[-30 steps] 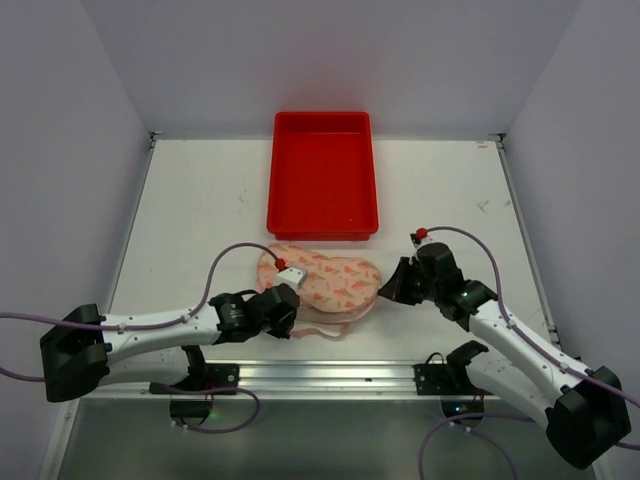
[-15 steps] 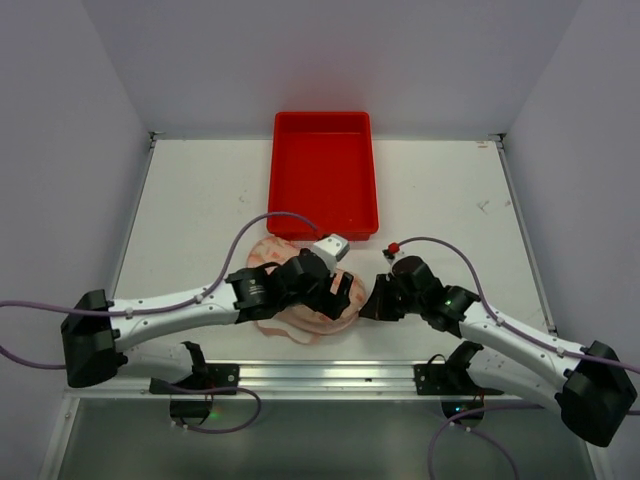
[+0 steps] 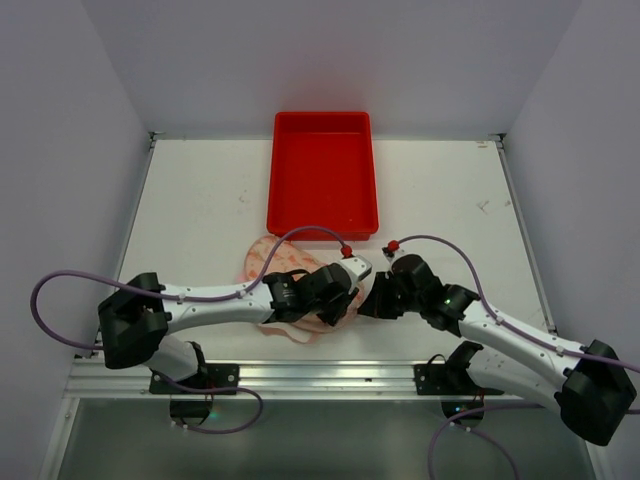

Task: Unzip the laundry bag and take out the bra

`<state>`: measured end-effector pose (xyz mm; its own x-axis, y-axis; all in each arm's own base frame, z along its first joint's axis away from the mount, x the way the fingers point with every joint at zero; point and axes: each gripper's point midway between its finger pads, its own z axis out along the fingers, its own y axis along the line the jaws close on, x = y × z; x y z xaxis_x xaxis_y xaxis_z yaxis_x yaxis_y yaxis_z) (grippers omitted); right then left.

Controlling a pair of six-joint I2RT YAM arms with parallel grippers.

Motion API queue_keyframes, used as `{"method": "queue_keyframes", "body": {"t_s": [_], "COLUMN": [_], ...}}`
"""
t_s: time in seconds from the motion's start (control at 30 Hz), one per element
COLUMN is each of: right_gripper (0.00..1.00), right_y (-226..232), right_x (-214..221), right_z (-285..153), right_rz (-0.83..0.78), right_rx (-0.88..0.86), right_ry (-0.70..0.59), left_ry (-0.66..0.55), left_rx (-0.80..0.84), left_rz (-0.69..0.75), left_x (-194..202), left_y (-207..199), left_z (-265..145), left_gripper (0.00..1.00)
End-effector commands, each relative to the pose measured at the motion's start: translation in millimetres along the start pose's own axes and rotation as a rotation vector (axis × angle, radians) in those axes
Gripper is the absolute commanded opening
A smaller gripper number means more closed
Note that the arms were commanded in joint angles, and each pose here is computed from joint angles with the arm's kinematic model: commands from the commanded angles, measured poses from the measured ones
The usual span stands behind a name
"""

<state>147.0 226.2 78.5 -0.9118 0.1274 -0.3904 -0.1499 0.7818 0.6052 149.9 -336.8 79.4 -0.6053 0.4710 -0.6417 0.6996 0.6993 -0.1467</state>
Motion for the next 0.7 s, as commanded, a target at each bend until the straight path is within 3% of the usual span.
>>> {"method": "queue_keyframes", "body": {"t_s": [0.0,0.1,0.13,0.47,0.67], "right_gripper": [0.0,0.0,0.0,0.0,0.0], "right_y": [22.9,14.6,12.6,-32.5,-26.3], "right_x": [-22.8,-27.4,-27.8,-67.4,-76.0], "right_z": [-4.9,-6.4,-6.6,-15.3,-14.6], "right_rz": [-0.019,-0.037,-0.04,0.026,-0.032], "right_rx": [-0.05,0.003,0.012,0.116,0.093], "right_ry": [-0.069,-0.088,-0.089,-0.194,-0.189], "left_ry": [-0.015,0.001,-0.001,0.017,0.0], "left_rx": [0.021,0.028,0.035,0.074,0.133], "left_rz": [0.03,0.035,0.034,0.012,-0.013], "left_x": [0.6,9.4,10.2,40.4,52.1], "left_y": [-4.4,-3.2,-3.9,2.3,-0.1], "left_z": [6.0,7.4,6.7,-10.0,-26.5], "left_gripper": [0.29,0.02,0.0,0.0,0.0]}}
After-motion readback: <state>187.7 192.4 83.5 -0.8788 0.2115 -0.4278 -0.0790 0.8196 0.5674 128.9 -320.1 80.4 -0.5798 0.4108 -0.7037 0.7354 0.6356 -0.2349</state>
